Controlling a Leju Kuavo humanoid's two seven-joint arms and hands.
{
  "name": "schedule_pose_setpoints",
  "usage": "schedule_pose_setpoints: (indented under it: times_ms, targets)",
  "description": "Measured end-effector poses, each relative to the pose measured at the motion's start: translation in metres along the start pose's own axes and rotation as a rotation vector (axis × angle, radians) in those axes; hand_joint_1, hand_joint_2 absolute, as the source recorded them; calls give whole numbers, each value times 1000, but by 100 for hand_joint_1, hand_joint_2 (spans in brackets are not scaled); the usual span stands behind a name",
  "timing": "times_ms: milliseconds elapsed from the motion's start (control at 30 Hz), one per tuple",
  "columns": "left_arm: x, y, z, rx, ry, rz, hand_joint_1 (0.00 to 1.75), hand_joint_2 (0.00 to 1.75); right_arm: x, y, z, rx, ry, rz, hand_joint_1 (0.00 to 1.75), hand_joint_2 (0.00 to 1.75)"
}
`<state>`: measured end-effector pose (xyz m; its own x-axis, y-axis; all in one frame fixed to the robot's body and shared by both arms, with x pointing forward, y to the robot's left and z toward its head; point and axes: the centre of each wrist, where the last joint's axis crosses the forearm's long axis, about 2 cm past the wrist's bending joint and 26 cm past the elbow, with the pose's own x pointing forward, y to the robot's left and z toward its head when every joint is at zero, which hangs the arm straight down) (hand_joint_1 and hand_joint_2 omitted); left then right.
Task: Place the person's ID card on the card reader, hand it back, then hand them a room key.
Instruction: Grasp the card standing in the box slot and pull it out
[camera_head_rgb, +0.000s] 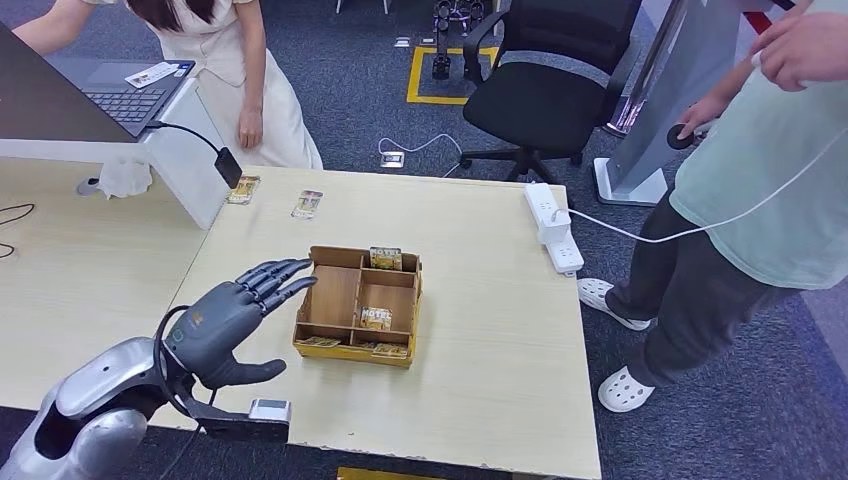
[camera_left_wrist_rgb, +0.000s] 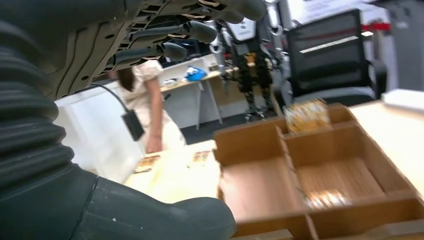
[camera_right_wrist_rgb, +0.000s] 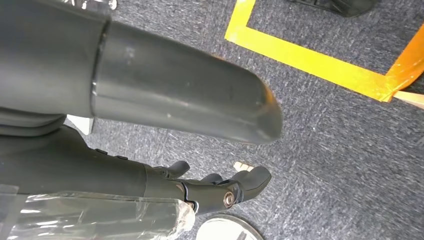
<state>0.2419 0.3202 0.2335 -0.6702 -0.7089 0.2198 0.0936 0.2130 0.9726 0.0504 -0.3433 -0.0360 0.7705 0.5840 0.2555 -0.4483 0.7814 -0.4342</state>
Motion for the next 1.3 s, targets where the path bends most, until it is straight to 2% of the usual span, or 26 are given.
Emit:
schedule_pose_setpoints:
  times_ms: [267,500,800,1300]
  targets:
    - [23,-47,-12,-166,-46,-45,0,175,-1,4,-4,21,-13,30,0,0]
    - [37,-77,-19,-234,-9,-128,0,175,2,4,-8,32,-28,44,0,0]
    - [55,-88,-38,-144,141,-187,0,175,1,4,-8,34,-19,36,0,0]
    - [62,-81,-51,-30,280,-137,0,175,2,2,-8,38,-3,6,0,0]
